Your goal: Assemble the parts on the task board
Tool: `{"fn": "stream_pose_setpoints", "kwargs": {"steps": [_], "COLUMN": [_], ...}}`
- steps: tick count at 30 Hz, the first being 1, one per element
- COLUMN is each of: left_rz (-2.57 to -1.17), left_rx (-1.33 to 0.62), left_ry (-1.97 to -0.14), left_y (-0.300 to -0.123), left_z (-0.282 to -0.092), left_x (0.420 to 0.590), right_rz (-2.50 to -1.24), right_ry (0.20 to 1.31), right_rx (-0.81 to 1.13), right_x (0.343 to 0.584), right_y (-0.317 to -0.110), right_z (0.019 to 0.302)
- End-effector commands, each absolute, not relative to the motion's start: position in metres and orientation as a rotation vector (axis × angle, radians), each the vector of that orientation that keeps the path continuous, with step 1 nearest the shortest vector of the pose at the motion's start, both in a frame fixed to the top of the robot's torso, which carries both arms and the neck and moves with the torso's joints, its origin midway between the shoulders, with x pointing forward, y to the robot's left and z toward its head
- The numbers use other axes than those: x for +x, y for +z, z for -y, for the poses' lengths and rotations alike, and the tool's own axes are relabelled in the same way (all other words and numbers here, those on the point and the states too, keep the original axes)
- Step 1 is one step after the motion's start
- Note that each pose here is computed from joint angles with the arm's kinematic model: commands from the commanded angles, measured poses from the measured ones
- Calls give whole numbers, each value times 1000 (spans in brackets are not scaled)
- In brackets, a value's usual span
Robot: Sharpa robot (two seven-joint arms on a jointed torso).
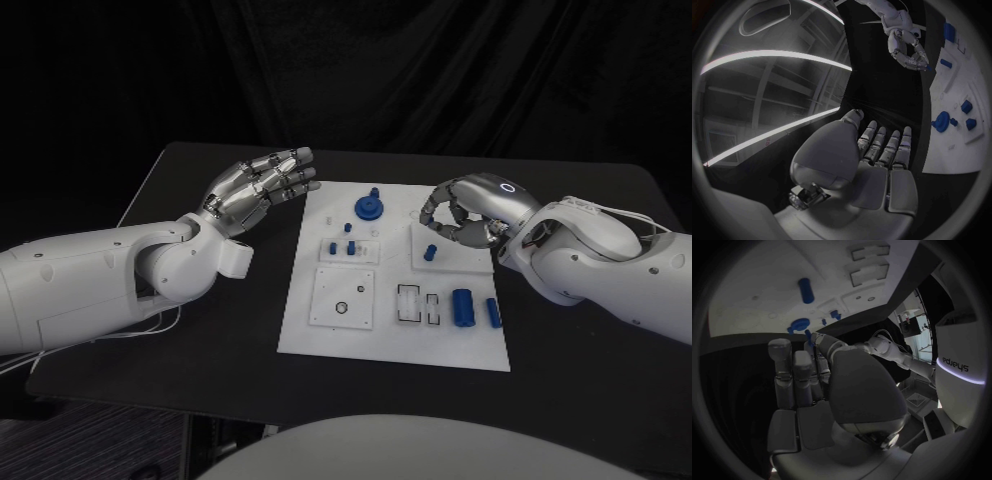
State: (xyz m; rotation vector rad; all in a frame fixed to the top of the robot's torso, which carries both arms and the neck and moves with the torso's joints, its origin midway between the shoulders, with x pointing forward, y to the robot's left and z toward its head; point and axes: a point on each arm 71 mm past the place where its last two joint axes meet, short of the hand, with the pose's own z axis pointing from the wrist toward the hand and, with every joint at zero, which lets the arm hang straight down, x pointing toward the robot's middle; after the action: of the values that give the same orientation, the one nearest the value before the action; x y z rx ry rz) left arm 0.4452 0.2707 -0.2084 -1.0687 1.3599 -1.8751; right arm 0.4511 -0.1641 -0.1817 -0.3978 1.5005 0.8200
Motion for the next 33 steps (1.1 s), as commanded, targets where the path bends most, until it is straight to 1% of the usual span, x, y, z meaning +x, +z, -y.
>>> {"fn": "stream_pose_setpoints", "kwargs": {"steps": [1,8,16,24,33], "left_rz": [-1247,-1252,-1254,-1253,-1260], "left_rx": [-1027,-1029,-1037,-1047,-1050], "left_ry": [-1941,-1944,-1947,-1948,-1954], "left_y": [-202,-203,-203,-203,-205], "left_z": [-271,-270,-267,-267,-265], "left_x": [445,445,444,445,446], "right_rz": [-1517,-1544,-1571,-1601,-1637], "right_ry": [873,964,990,1008,995], "right_rx": [-410,-480,-552,-577,-581], "right_x": [440,427,425,420,420], "right_y": [-182,-187,-199,-214,-229], "right_z": [147,112,85,70,65]}}
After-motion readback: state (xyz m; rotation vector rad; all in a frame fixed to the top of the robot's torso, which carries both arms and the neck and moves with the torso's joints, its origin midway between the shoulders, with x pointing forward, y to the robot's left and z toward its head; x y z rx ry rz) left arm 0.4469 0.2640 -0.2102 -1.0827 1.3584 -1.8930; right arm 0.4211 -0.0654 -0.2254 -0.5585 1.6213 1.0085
